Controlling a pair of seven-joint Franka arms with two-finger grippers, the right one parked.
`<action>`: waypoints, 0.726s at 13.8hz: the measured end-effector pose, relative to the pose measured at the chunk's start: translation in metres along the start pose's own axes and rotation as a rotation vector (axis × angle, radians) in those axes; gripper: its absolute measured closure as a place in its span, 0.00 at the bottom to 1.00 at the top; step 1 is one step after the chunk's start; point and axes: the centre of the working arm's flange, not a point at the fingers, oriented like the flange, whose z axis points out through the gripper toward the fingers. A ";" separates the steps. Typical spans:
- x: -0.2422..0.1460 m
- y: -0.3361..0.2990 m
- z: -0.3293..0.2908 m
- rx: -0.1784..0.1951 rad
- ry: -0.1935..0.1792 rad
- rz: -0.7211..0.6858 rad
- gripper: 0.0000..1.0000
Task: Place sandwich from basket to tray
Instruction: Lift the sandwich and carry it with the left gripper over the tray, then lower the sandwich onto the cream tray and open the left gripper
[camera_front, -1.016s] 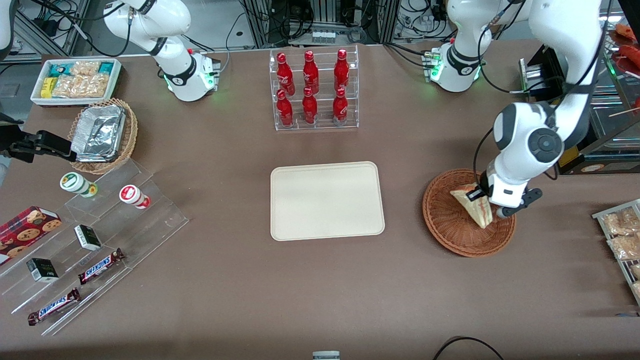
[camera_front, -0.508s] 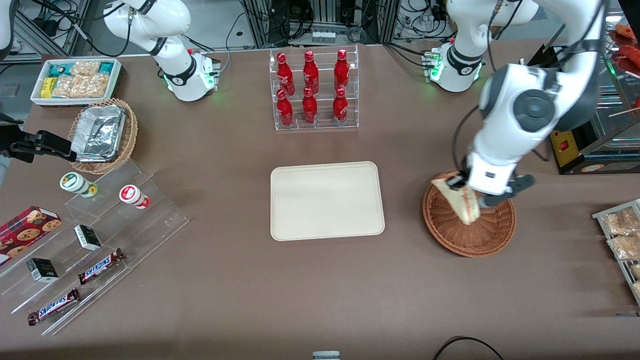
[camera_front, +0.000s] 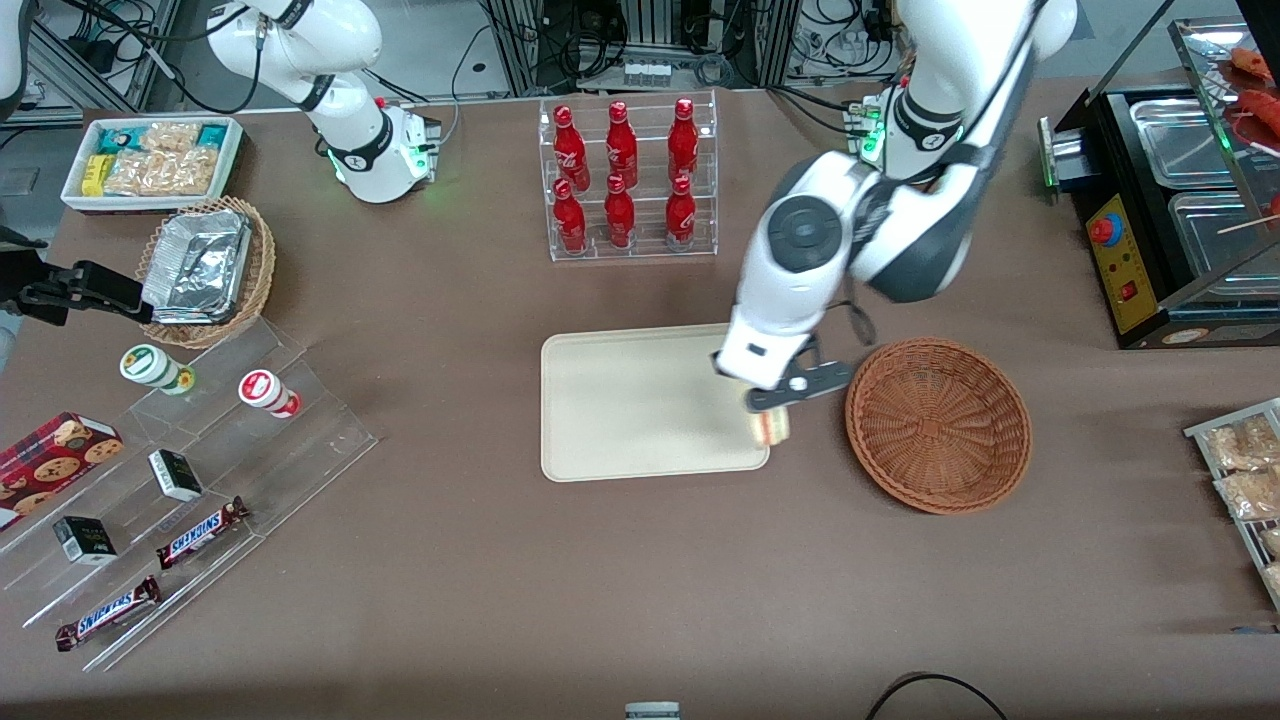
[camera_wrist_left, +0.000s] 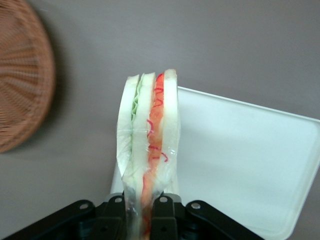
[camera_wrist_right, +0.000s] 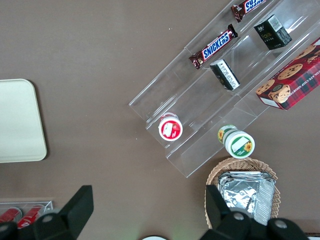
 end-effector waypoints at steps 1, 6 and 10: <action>-0.002 0.016 0.011 -0.002 -0.004 0.010 0.85; -0.035 0.077 0.072 0.016 -0.029 0.098 0.85; -0.070 0.098 0.120 0.081 -0.008 0.192 0.85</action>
